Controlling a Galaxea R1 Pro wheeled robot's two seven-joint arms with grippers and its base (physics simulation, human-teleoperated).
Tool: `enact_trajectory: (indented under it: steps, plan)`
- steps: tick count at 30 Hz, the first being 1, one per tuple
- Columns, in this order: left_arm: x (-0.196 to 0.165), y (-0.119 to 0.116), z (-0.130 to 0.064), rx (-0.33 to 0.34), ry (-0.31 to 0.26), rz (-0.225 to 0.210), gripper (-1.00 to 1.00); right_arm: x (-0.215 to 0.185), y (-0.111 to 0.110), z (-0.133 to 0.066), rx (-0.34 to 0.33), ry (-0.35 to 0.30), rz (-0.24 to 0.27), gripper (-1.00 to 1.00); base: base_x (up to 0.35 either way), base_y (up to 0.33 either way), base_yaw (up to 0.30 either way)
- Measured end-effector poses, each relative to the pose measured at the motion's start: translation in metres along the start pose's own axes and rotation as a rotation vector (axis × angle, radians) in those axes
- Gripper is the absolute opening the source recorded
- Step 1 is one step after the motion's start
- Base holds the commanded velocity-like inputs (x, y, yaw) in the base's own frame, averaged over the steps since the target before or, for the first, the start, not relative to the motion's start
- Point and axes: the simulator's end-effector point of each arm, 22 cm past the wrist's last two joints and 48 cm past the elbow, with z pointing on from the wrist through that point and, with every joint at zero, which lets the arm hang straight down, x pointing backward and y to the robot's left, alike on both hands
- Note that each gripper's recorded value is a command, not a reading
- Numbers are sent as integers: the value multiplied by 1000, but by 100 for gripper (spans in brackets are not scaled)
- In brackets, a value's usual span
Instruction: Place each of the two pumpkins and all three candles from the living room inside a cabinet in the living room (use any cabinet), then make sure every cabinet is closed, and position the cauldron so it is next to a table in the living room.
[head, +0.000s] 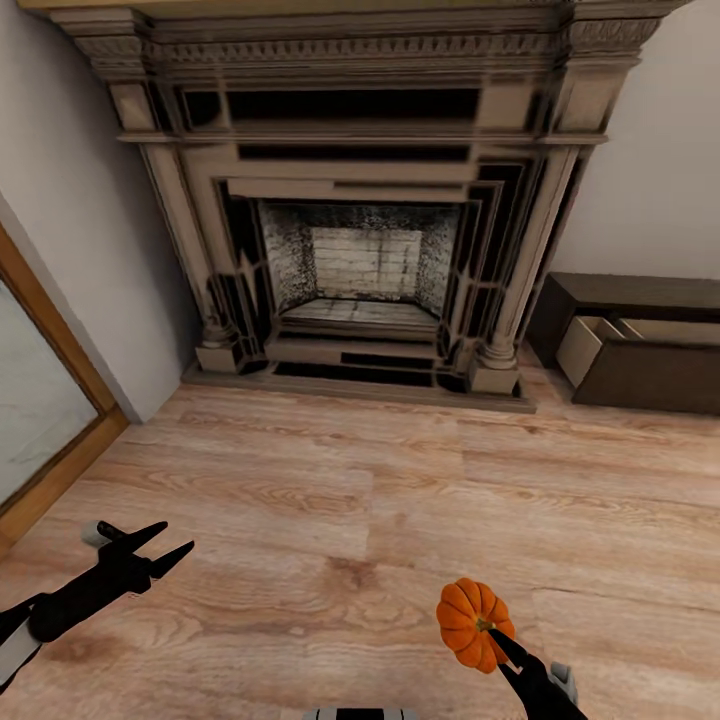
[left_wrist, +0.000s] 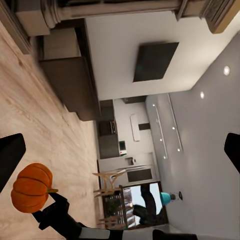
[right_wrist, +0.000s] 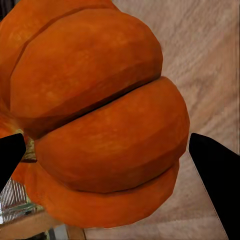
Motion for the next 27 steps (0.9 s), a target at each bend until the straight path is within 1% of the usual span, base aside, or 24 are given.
enact_trajectory:
  steps: [20,23,27]
  plan:
    - [-1,0,-1,1,-6,-1,100,0,-1,0,3,-1,-1,-100,2,0,-289]
    - [-1,0,-1,0,-4,-1,100,-1,0,0,1,-3,1,-100,130,0,-289]
    - [0,1,-1,-2,-2,0,100,0,0,0,1,-3,0,-100,286,0,-285]
